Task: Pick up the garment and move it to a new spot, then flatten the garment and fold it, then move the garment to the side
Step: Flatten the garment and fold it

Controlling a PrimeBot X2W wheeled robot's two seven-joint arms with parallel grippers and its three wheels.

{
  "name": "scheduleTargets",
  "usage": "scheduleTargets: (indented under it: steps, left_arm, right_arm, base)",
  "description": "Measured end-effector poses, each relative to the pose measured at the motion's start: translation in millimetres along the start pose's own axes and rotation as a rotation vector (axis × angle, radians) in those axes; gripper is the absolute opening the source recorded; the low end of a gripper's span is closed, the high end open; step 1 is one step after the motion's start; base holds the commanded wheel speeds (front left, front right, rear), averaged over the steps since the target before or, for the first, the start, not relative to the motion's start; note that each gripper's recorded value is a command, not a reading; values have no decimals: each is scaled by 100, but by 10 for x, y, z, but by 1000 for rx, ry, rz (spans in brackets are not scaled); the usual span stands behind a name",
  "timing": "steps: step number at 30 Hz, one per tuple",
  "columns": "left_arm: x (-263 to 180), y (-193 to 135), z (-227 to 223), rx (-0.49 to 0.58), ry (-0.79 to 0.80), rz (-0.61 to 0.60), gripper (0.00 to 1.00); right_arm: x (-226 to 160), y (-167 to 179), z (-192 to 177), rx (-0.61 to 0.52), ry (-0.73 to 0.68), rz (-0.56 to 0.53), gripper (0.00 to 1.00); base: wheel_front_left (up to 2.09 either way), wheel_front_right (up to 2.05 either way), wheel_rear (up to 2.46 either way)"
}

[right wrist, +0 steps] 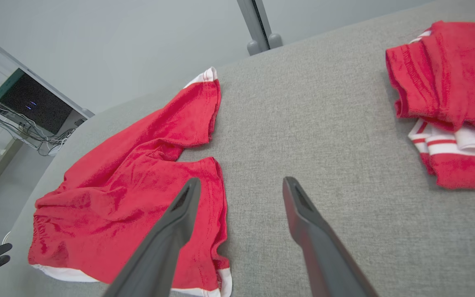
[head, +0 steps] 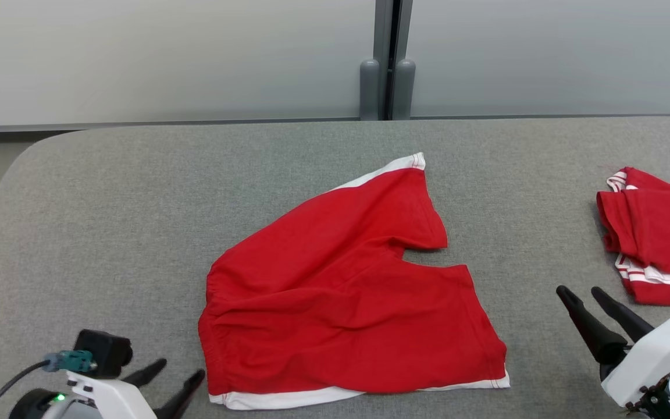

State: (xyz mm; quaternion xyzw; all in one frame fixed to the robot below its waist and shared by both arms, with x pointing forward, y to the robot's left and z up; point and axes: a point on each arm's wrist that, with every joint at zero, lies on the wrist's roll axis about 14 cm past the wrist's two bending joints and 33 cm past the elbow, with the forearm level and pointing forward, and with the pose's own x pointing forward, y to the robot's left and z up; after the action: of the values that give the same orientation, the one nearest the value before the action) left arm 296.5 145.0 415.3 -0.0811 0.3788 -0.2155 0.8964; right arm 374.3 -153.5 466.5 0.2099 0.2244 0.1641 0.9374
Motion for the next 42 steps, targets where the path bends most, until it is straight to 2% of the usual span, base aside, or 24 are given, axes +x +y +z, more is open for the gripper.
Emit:
scheduleTargets:
  steps: [3,7,12,17,22,26,29,32,42]
  left_arm:
    - [-161,153,274,39,-134,91,100]
    - [-470,404,823,109,-425,264,100]
    - [-686,437,1044,108,-641,355,100]
    - [-778,465,1111,44,-774,434,100]
    - [-859,413,1172,-12,-893,467,100]
    - [-775,414,932,-2,-866,480,100]
    - [-721,417,872,-44,-879,456,100]
    - [-657,436,752,-41,-853,451,100]
    - [-586,382,740,7,-853,421,100]
  right_arm:
    - [-29,81,209,-38,-93,16,100]
    - [-75,211,516,-92,-253,35,100]
    - [-131,354,761,-144,-409,57,100]
    - [-203,375,834,-175,-517,44,100]
    - [-245,331,614,-148,-549,22,100]
    - [-227,324,437,-141,-524,16,100]
    - [-218,240,367,-183,-506,-15,100]
    - [-205,230,315,-205,-493,-25,100]
    - [-236,276,446,-254,-542,-36,100]
  base:
    - [0,0,0]
    - [0,0,0]
    - [0,0,0]
    - [0,0,0]
    - [0,0,0]
    - [0,0,0]
    - [0,0,0]
    - [0,0,0]
    - [0,0,0]
